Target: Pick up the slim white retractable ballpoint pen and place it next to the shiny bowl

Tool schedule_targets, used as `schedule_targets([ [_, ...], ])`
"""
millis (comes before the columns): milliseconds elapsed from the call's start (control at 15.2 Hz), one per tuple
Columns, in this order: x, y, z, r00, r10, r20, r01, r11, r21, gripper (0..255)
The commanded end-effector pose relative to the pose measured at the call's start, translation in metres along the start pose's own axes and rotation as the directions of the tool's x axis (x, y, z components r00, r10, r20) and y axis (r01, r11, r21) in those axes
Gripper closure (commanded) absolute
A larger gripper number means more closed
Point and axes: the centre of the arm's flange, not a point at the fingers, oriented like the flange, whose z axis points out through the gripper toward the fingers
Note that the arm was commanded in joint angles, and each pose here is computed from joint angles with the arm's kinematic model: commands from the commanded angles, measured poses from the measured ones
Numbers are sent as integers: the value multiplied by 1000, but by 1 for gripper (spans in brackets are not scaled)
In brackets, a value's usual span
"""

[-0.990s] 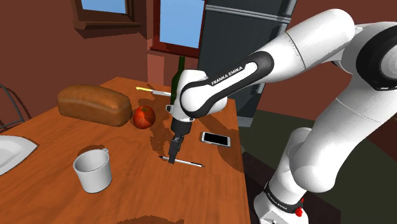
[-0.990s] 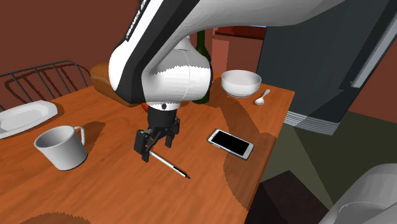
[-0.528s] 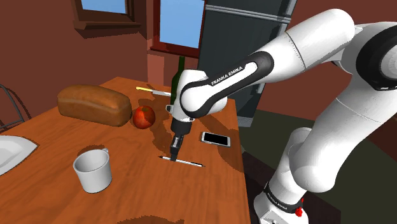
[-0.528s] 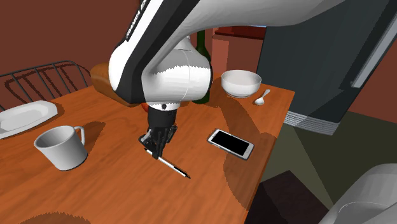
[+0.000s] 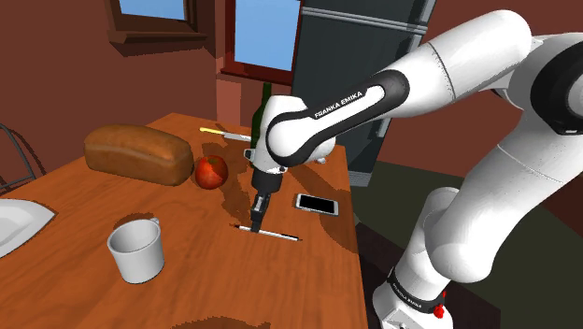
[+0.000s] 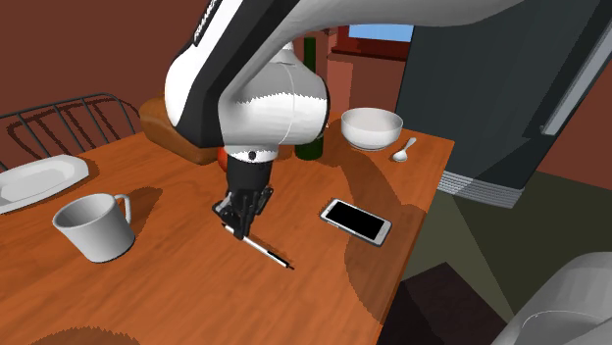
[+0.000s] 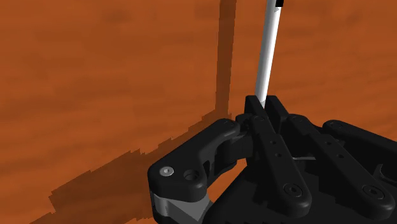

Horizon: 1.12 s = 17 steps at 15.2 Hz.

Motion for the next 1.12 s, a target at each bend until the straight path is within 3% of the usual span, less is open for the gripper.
schedule_targets([
  [0, 1, -4, -10, 1000, 0, 0, 0, 1000, 0, 255],
  [1056, 6, -27, -92, 1000, 0, 0, 0, 1000, 0, 255],
])
